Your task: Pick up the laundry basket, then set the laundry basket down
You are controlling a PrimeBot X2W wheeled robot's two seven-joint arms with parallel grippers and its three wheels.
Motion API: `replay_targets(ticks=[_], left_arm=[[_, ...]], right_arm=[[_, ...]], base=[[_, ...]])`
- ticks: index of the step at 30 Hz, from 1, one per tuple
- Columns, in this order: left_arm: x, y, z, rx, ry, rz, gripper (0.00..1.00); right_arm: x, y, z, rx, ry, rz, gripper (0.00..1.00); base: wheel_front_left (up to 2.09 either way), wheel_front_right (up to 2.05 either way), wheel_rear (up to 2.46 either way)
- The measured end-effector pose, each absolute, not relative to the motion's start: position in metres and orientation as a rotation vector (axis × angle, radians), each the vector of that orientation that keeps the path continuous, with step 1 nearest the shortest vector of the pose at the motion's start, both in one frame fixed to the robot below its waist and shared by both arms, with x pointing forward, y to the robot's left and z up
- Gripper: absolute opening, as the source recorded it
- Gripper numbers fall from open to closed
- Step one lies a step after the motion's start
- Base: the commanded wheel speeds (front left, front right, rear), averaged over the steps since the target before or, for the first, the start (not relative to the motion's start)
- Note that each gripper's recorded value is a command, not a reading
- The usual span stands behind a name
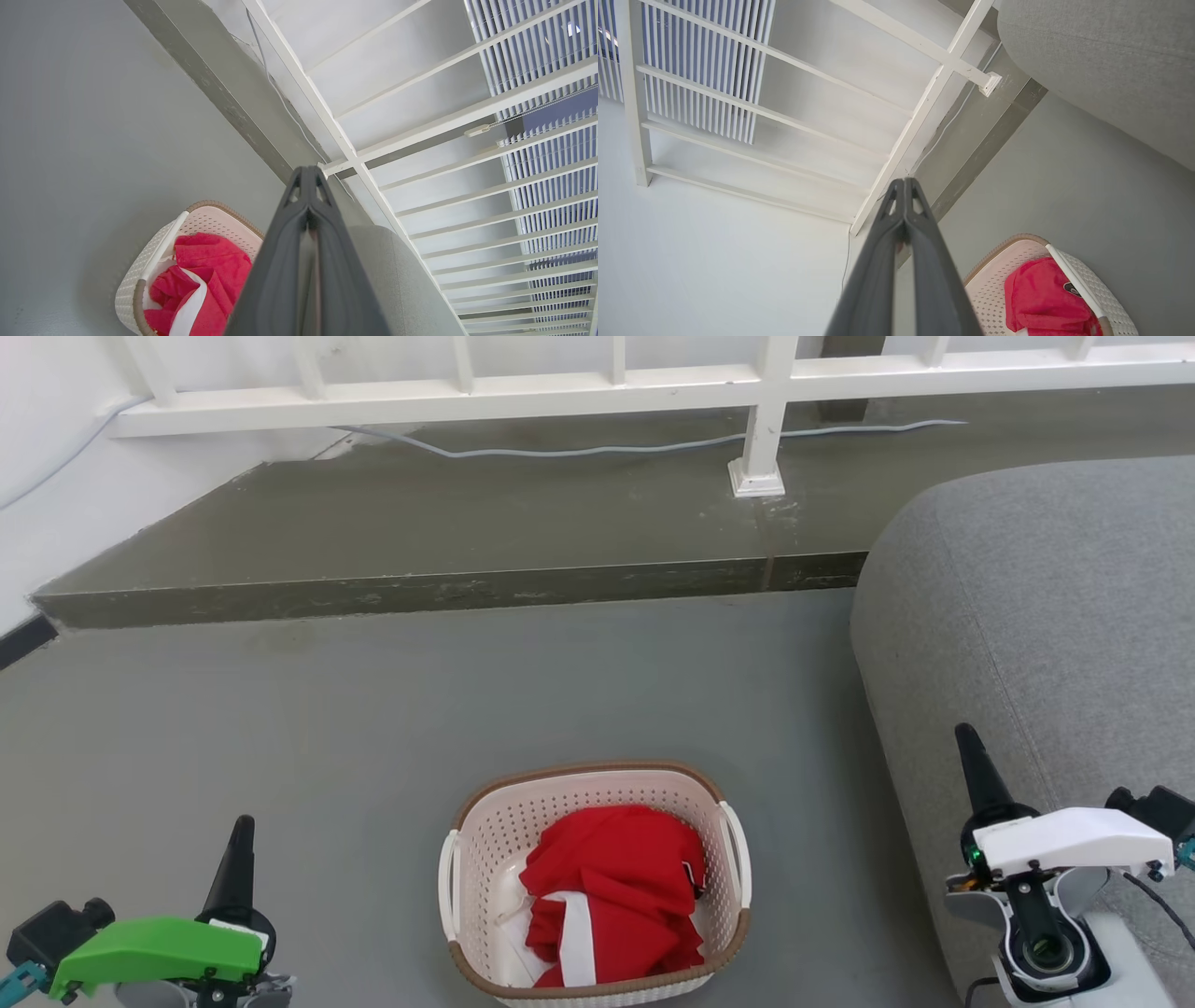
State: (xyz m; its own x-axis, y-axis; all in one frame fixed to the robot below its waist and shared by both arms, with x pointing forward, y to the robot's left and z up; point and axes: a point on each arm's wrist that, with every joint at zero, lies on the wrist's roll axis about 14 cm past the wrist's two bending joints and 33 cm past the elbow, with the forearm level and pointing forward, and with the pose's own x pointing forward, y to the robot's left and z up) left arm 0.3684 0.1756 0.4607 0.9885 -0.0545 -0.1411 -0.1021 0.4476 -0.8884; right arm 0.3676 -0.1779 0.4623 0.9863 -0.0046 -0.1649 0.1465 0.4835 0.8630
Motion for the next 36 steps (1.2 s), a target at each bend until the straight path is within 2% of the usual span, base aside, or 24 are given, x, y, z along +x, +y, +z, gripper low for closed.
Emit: replay_targets(ticks=[36], left_arm=[[0.371, 0.186, 0.472, -1.546, 0.110, 0.063, 0.00]], right_arm=[[0.373, -0.200, 0.476, 1.551, 0.064, -0.099, 0.00]], base=[[0.00, 0.00, 0.00]])
